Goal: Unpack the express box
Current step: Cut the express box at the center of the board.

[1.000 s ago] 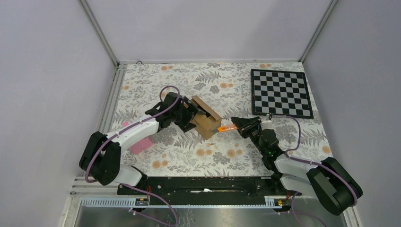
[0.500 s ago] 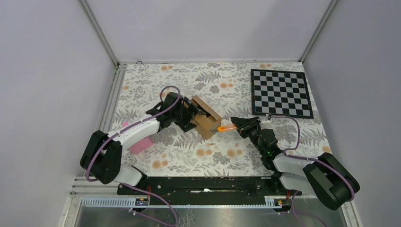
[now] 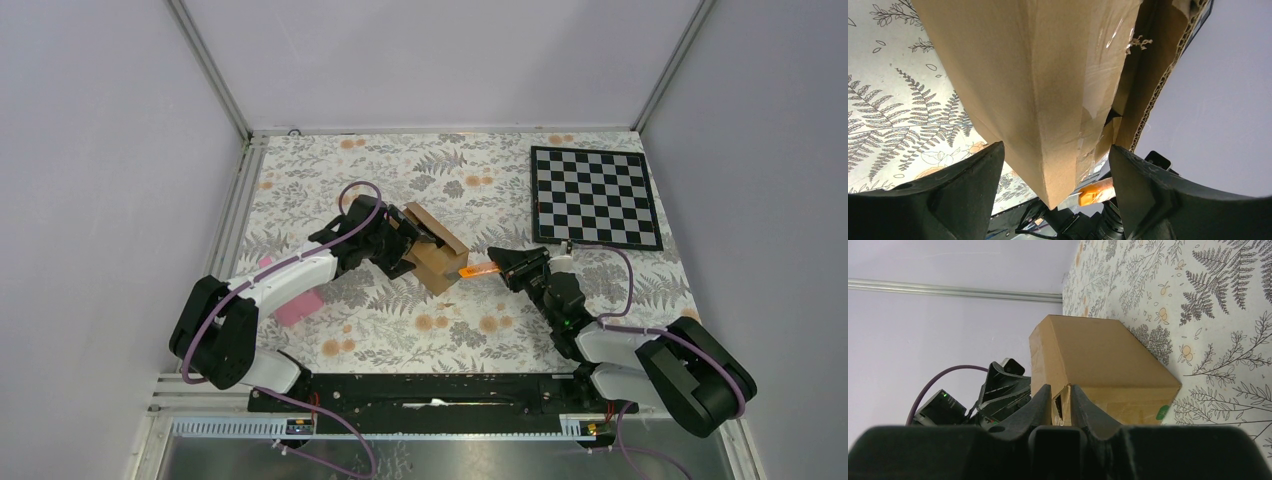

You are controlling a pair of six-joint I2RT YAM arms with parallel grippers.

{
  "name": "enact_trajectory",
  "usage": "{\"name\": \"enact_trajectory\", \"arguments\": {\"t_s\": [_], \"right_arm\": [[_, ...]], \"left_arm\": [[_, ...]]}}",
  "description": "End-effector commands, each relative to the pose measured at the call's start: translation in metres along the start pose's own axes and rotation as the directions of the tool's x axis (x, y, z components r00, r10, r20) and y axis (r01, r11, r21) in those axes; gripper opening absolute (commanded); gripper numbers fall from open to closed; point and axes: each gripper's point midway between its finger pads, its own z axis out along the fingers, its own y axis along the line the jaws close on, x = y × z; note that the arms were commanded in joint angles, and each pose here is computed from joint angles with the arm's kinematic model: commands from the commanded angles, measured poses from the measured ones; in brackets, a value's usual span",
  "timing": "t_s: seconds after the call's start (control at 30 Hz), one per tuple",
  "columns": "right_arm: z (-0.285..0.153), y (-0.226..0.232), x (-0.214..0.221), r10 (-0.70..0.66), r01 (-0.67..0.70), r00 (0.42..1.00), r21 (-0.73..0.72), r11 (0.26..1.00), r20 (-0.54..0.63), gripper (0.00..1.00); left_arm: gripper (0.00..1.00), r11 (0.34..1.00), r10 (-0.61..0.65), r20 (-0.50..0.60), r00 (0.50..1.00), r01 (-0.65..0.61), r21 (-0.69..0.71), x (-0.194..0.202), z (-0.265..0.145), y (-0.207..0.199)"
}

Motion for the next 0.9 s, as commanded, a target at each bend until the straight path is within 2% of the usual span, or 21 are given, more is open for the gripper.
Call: {"name": "enact_trajectory", "arguments": {"t_s": [0.0,0.87], "right_arm": [[0.0039,0.0226,-0.0062,0.02,-0.017,0.999,-0.077,0.997,0.039,0.0],[0.0055,0.0272,-0.0051,0.038,-0.035,0.999,-0.086,0.996,0.034,0.0]], "left_arm": [[0.79,0.999,-0.001,-0.003,1.0,0.001,0.036,0.0012,0.0007,-0.009],[0.78,0.999,-0.002,-0.008,1.0,0.002,0.037,0.0027,0.0012,-0.0095]]}}
